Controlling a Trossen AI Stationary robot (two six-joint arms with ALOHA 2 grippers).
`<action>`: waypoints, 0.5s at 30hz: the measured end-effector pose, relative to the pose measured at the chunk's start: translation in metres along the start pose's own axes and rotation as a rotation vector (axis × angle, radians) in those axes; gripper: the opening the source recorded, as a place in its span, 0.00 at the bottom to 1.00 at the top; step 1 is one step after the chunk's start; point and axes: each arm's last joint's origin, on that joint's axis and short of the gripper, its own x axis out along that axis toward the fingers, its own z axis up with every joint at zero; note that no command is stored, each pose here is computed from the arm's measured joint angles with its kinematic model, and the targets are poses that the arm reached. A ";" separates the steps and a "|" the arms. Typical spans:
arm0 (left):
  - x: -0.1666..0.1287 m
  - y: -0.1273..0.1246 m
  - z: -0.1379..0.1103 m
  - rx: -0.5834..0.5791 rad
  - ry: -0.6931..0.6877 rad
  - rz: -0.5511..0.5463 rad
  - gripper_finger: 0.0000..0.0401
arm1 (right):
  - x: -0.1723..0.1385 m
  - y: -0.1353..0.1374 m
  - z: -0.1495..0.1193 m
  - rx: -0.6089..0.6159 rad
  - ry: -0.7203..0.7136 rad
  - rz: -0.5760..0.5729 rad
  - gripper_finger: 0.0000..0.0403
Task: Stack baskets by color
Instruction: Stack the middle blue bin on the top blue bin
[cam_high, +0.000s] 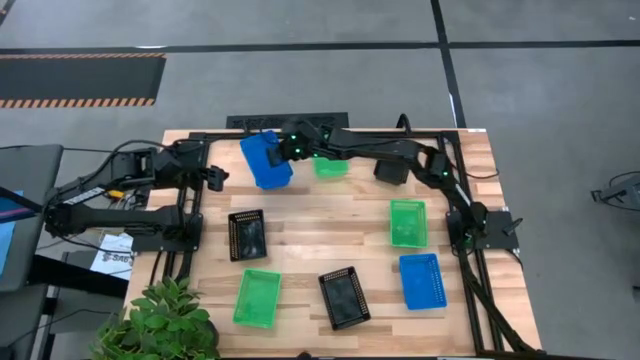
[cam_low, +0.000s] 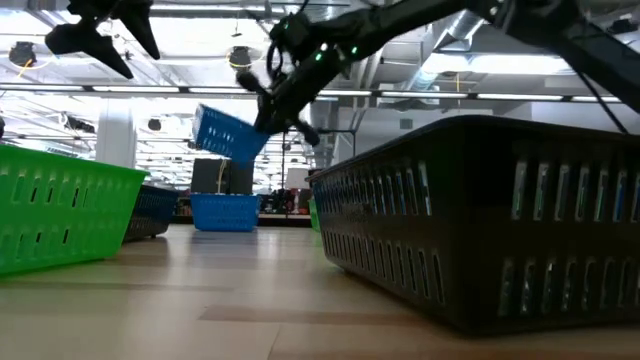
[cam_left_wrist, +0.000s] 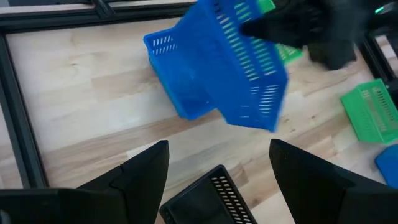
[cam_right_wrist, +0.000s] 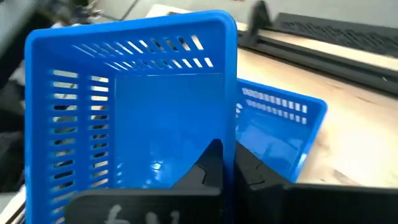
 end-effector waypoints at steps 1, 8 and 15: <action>0.000 0.000 0.000 -0.004 -0.003 0.000 0.66 | 0.006 -0.004 -0.001 0.019 -0.003 -0.018 0.05; -0.002 0.001 0.001 -0.010 -0.033 0.007 0.66 | 0.030 -0.030 -0.006 0.099 0.024 -0.095 0.06; -0.002 0.001 0.002 -0.002 -0.050 0.008 0.66 | 0.031 -0.036 -0.005 0.090 0.034 -0.116 0.06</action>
